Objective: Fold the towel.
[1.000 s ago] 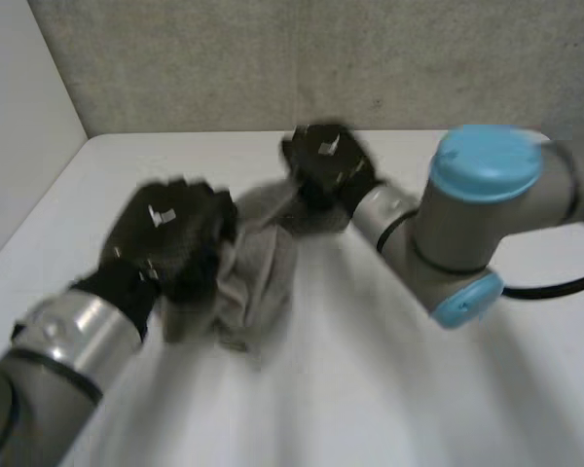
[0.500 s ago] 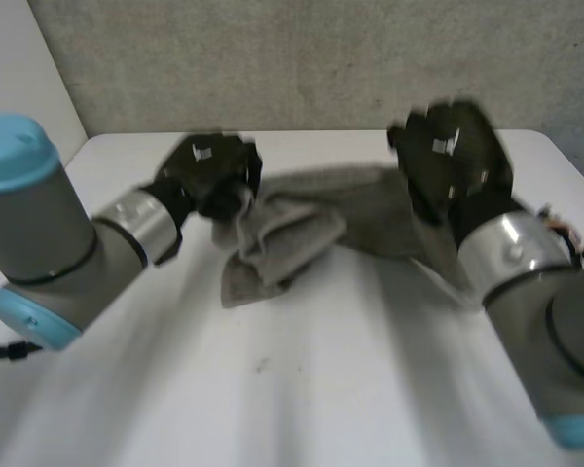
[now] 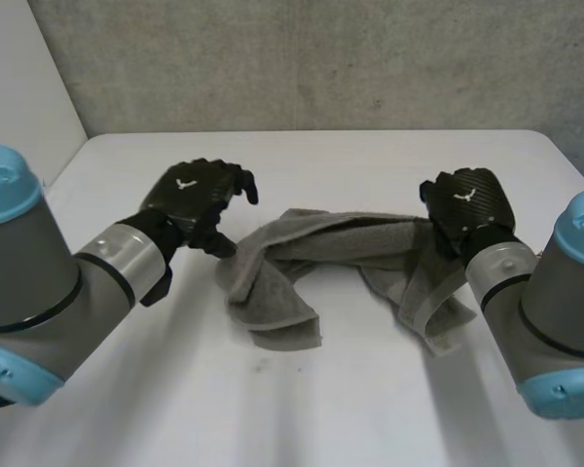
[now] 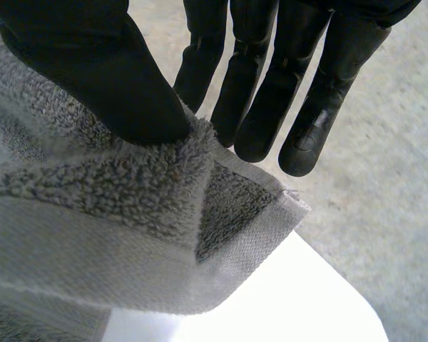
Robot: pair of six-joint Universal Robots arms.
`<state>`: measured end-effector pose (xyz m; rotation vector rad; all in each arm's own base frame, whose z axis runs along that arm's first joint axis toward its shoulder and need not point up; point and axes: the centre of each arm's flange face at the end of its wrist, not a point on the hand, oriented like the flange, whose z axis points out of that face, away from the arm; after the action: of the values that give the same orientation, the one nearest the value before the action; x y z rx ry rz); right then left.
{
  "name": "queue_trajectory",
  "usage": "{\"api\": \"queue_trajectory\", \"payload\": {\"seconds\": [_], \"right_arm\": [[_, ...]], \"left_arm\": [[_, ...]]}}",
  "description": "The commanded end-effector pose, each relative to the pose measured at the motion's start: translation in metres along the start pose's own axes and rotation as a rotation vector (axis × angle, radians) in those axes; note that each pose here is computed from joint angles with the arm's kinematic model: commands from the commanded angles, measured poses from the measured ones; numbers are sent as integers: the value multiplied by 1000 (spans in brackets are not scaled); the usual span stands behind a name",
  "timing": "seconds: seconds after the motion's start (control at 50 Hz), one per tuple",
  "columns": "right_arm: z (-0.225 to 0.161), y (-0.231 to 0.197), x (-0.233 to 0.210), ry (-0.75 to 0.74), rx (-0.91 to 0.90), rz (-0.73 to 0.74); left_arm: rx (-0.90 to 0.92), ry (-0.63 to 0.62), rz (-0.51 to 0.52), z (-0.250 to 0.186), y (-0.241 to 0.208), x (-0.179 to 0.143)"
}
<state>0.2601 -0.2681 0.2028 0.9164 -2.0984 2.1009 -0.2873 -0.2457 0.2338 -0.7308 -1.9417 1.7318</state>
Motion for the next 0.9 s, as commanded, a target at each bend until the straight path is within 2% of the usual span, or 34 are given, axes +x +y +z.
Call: {"api": "queue_trajectory", "payload": {"seconds": [0.02,0.18,0.44,0.62,0.9], "right_arm": [[7,13,7,19,-43,80],[3,17,3,5,-59,83],[1,19,0,-6,-66,82],[-1,24,-4,-20,-80,77],[-2,28,-5,-21,-93,76]], "left_arm": [[3,-152,-140,-33,-3,9],[-88,-182,-367,-40,31,28],[-243,-202,-584,-44,68,41],[-284,-250,-581,-43,90,39],[-211,-285,-563,-4,113,33]]}}
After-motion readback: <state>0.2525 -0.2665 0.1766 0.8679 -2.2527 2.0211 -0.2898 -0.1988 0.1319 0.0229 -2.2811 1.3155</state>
